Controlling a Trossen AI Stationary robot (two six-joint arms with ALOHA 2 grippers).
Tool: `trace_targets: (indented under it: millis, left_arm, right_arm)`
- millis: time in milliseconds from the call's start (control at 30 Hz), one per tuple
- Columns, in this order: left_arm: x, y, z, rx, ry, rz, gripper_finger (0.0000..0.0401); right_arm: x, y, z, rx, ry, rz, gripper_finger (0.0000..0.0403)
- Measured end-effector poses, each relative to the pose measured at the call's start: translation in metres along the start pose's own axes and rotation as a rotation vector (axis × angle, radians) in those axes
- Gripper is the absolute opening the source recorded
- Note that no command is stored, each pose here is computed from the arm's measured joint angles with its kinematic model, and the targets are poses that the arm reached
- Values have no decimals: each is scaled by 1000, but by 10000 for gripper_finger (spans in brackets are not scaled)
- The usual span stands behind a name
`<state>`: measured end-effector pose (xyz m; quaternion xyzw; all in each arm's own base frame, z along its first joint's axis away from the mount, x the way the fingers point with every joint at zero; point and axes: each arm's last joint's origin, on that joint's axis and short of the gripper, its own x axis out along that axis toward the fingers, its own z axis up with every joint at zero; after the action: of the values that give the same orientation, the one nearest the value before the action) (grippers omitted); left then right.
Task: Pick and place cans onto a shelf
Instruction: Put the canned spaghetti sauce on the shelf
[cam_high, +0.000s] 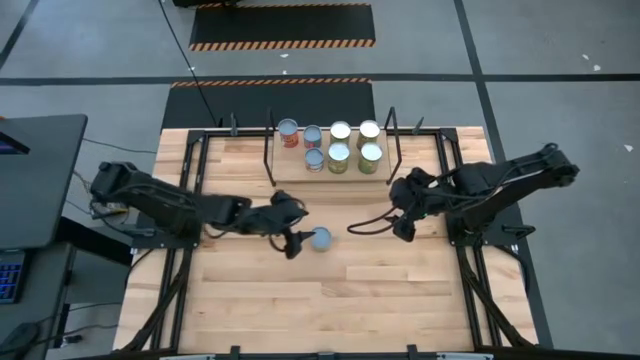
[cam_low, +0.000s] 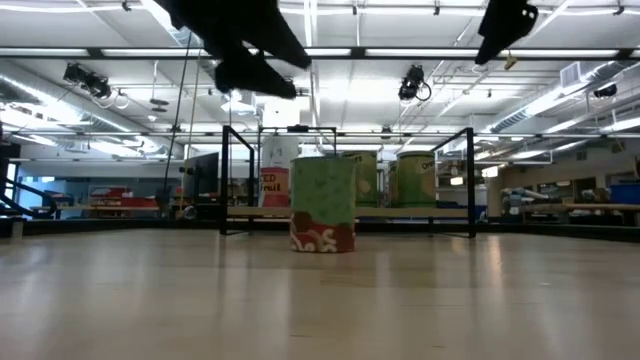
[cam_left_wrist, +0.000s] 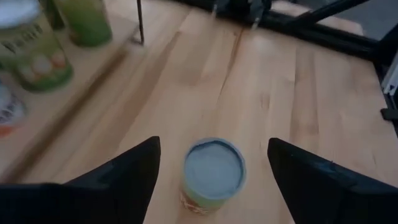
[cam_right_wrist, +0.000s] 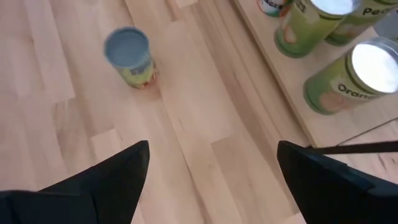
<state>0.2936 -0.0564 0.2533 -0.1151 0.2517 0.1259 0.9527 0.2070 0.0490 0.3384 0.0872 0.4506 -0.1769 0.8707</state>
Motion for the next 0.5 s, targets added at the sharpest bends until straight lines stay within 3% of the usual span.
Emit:
trace_targets:
  millis: [233,500]
  left_arm:
    - [39,12,-7,-18,108,33,318]
    - [60,20,-20,20,241,-90,319]
  right_arm:
    - [3,-9,-11,-43,2,-4,361]
    - [5,-8,-10,-56,-12,11,361]
